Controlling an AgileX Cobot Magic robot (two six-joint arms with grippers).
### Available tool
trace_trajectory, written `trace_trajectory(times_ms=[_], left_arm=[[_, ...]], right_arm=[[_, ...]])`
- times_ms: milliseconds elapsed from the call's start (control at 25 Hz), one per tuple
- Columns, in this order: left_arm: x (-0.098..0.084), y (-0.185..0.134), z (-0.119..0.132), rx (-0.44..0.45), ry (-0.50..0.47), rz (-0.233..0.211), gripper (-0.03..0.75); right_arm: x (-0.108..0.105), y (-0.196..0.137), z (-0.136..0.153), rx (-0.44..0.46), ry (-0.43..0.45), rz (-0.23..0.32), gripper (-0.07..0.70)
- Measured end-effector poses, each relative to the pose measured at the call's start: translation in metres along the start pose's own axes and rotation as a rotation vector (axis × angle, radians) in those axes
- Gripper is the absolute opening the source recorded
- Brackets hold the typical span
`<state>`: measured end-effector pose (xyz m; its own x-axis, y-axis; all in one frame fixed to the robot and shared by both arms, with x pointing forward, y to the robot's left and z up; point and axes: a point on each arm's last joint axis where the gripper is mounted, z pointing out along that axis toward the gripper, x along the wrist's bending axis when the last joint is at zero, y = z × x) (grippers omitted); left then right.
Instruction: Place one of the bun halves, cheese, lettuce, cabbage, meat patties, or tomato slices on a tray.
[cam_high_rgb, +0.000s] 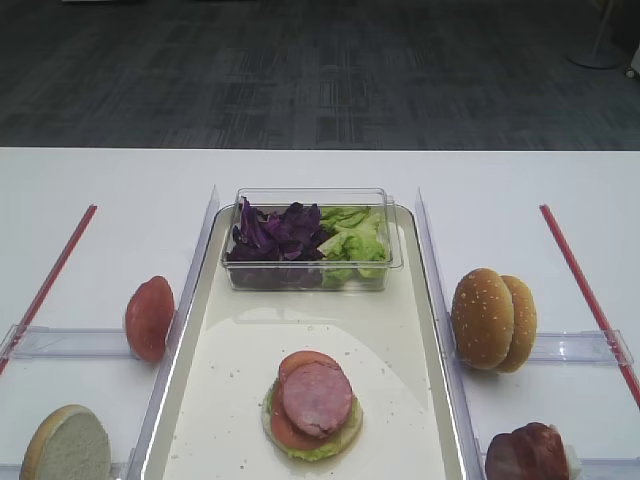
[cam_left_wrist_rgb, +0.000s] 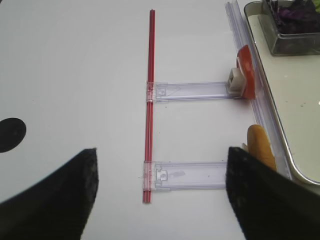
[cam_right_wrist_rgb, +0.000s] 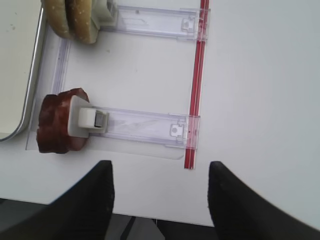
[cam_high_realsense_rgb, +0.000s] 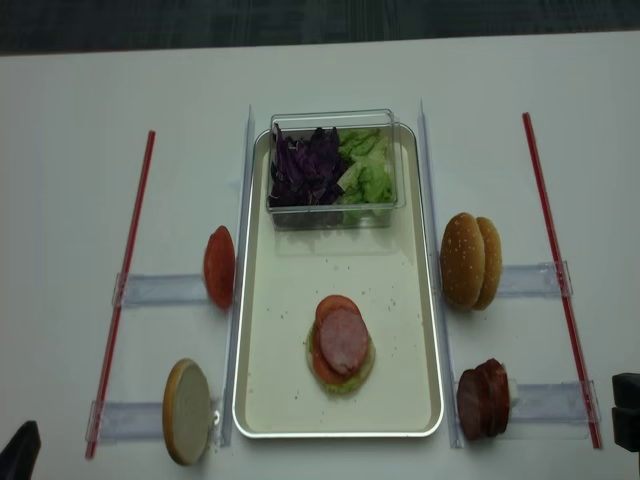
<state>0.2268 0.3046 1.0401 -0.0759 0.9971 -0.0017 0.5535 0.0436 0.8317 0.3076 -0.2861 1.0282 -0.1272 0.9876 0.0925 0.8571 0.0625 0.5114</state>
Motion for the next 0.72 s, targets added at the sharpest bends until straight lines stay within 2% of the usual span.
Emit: trace_trajectory(times_ms=[360,720], left_arm=[[0.0,0.0,0.0,0.0,0.0,0.0,0.491],[0.0,0.0,0.0,0.0,0.0,0.0,0.491]], right_arm=[[0.003,-0.01,-0.014,-0.105,-0.009,-0.019,0.445],[0.003,-0.011,-0.014,-0.107,-0.009,-0.02,0.445]])
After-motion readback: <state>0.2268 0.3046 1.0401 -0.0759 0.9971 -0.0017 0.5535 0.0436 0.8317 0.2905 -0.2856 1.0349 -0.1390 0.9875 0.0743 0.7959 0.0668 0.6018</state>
